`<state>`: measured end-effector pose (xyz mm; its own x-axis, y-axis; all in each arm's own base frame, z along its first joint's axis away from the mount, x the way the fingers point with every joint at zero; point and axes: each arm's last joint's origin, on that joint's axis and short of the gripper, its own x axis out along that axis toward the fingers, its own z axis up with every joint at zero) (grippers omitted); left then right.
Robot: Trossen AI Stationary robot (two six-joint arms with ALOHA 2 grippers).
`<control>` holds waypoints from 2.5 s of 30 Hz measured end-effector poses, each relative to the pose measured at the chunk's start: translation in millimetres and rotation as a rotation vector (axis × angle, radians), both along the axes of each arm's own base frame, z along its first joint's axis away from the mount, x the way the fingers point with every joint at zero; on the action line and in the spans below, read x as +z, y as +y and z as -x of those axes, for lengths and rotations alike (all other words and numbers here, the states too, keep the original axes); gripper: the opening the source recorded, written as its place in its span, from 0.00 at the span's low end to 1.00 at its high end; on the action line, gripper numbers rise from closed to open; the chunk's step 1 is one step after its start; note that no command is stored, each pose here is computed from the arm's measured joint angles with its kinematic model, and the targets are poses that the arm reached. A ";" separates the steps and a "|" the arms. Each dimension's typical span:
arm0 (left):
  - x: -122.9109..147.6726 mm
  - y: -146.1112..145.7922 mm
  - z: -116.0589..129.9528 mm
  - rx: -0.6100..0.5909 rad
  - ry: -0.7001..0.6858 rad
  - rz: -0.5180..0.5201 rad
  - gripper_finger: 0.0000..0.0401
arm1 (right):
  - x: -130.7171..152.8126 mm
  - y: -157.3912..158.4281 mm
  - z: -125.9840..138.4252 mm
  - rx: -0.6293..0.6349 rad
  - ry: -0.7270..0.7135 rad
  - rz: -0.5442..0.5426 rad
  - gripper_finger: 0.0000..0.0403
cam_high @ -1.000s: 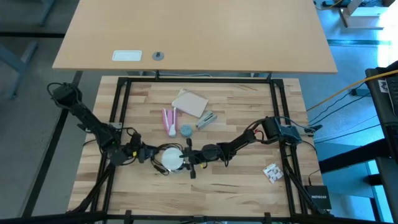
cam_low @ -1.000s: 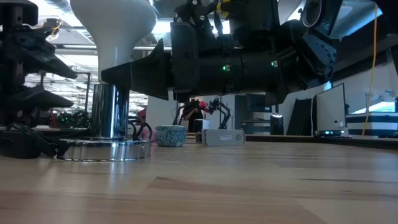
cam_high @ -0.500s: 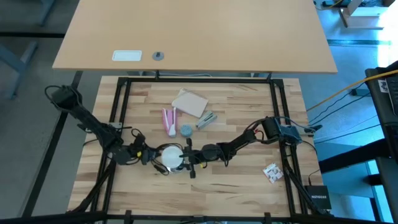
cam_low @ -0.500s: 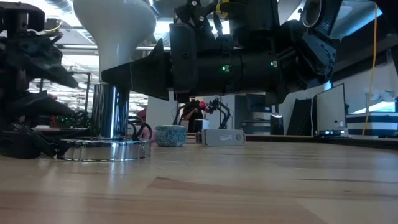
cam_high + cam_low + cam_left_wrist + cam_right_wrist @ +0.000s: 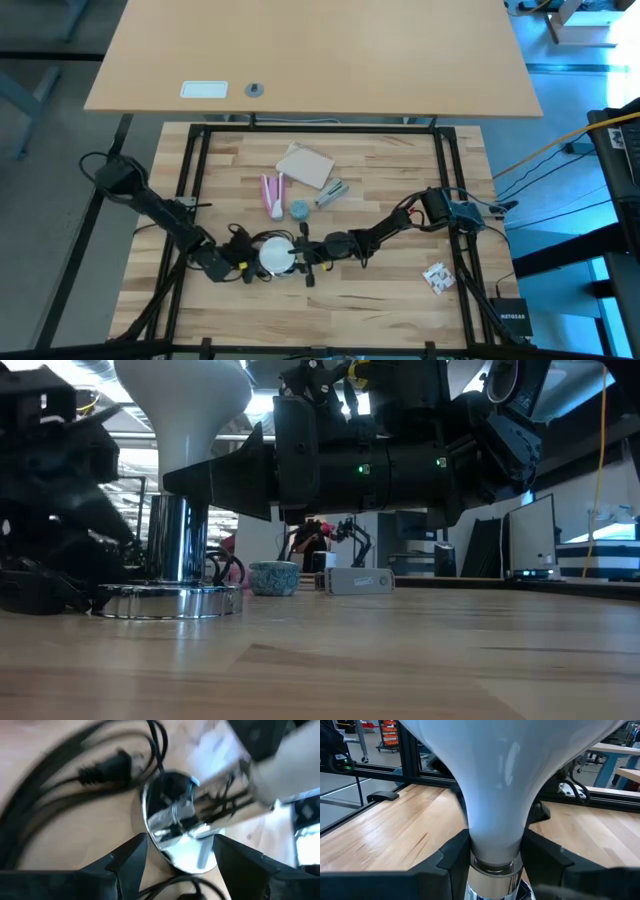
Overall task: Screw lightbulb
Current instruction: Insert the lightbulb into the lamp
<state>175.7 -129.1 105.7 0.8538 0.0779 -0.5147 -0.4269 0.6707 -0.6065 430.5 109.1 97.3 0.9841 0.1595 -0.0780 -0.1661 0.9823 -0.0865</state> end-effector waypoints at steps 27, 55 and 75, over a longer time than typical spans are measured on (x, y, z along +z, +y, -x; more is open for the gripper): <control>-2.1 4.4 -15.4 -0.033 0.218 -0.215 0.55 | 0.4 0.0 0.0 -0.001 -0.004 0.000 0.41; 27.8 19.4 -8.3 -0.043 0.188 -0.272 0.55 | 0.1 0.8 0.2 0.026 -0.002 0.001 0.41; 43.9 13.2 -2.3 -0.203 0.159 -0.190 0.55 | -0.1 1.2 0.3 0.036 0.001 0.001 0.41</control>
<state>178.0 -115.9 149.6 0.7716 0.0219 -0.6358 -0.3522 0.8469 -0.3983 430.2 110.3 97.2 0.9776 0.1952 -0.0789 -0.2018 0.9755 -0.0875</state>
